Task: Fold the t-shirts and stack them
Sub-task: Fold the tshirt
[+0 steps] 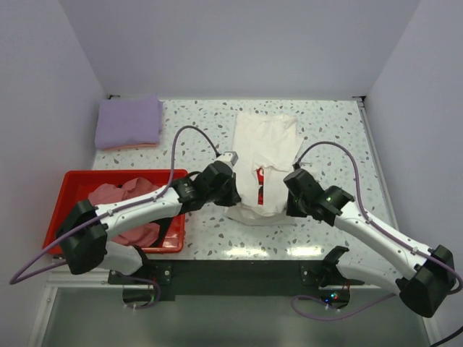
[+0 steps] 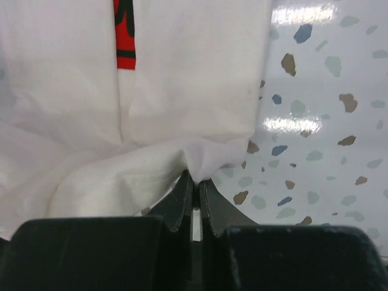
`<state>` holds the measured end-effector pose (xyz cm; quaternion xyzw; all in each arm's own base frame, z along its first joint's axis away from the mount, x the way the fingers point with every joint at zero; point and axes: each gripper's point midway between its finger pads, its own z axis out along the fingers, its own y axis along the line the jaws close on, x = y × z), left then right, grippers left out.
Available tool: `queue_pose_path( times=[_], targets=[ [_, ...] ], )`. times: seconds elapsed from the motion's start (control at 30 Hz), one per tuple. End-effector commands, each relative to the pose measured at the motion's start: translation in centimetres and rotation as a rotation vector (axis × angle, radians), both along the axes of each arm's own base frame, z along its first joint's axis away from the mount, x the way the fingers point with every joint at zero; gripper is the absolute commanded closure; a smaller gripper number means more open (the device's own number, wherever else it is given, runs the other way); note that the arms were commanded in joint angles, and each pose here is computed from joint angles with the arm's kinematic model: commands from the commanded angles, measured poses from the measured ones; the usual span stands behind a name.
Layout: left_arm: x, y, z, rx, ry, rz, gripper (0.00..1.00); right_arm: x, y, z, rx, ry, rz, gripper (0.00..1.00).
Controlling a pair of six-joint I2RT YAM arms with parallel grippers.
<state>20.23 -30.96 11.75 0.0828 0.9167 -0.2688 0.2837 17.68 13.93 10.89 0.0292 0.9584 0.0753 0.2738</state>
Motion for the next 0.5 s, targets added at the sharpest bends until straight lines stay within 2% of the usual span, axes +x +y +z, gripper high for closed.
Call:
queue_pose_path(
  times=[0.0, 0.23, 0.47],
  targets=[
    [4.5, 0.3, 1.7, -0.005, -0.079, 0.062, 1.0, 4.6, 0.4, 3.4, 0.028, -0.177, -0.024, 0.97],
    [8.8, 0.5, 1.3, 0.005, -0.084, 0.108, 1.0, 8.6, -0.2, 4.7, 0.002, -0.244, -0.072, 0.96],
    [12.2, 0.1, 1.0, 0.025, -0.09, 0.122, 1.0, 11.3, -0.6, 3.7, -0.018, -0.226, -0.092, 0.96]
  ],
)
